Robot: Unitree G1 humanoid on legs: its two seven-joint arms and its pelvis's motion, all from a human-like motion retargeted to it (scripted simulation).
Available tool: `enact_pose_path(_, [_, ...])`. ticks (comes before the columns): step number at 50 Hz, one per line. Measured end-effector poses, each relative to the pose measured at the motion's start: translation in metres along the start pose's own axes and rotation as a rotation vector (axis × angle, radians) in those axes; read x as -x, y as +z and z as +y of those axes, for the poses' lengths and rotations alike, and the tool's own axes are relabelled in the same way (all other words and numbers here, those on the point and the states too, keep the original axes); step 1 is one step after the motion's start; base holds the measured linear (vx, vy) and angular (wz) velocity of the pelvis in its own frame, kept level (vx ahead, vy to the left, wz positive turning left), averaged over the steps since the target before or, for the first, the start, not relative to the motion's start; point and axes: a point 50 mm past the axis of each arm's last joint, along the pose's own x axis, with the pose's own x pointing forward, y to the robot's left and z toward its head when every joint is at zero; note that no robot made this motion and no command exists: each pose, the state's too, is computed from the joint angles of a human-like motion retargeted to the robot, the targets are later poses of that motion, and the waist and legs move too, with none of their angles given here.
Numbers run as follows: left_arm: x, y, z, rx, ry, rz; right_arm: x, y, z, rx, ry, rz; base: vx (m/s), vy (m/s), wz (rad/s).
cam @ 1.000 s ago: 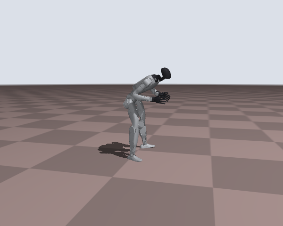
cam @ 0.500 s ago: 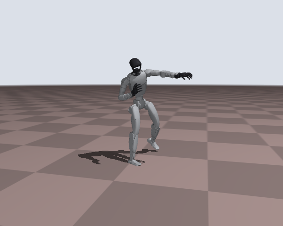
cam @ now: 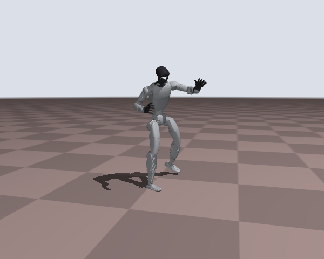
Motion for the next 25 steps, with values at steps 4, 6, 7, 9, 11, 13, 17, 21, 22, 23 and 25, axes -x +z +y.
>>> enact_pose_path(4, [0.058, 0.051, -0.032, 0.350, -0.035, -0.126, 0.001, -0.007, -0.009, 0.040, -0.055, 0.025, -0.25, 0.19, 1.69])
enact_pose_path(6, [0.091, 0.069, -0.053, 0.505, -0.103, -0.113, 0.003, -0.011, -0.009, 0.062, -0.063, 0.043, -0.33, 0.26, 1.76])
enact_pose_path(7, [0.108, 0.077, -0.066, 0.574, -0.149, -0.084, 0.003, -0.012, -0.007, 0.080, -0.059, 0.046, -0.35, 0.28, 1.64])
enact_pose_path(9, [0.145, 0.091, -0.092, 0.700, -0.249, 0.004, 0.005, -0.012, -0.003, 0.124, -0.044, 0.037, -0.37, 0.29, 1.37])
enact_pose_path(11, [0.182, 0.102, -0.113, 0.819, -0.345, 0.126, 0.006, -0.009, -0.001, 0.159, -0.037, 0.022, -0.37, 0.34, 1.16])
enact_pose_path(13, [0.214, 0.108, -0.123, 0.912, -0.401, 0.241, 0.007, -0.004, 0.001, 0.181, -0.047, -0.002, -0.35, 0.33, 1.21])
enact_pose_path(17, [0.238, 0.130, -0.135, 1.051, -0.511, 0.279, 0.010, -0.004, 0.011, 0.150, -0.087, 0.014, -0.33, 0.23, 1.46])
enact_pose_path(21, [0.232, 0.128, -0.143, 0.917, -0.632, 0.158, 0.016, -0.024, 0.030, 0.246, -0.049, 0.107, -0.08, 0.29, 1.34])
enact_pose_path(22, [0.225, 0.124, -0.140, 0.888, -0.636, 0.121, 0.020, -0.024, 0.031, 0.247, -0.056, 0.107, -0.14, 0.02, 0.26])
enact_pose_path(23, [0.217, 0.121, -0.136, 0.864, -0.634, 0.081, 0.025, -0.021, 0.029, 0.240, -0.073, 0.101, -0.13, 0.01, 0.03])
enact_pose_path(25, [0.200, 0.118, -0.128, 0.805, -0.598, 0.001, 0.031, -0.018, 0.029, 0.262, -0.064, 0.086, -0.02, 0.16, 0.40])
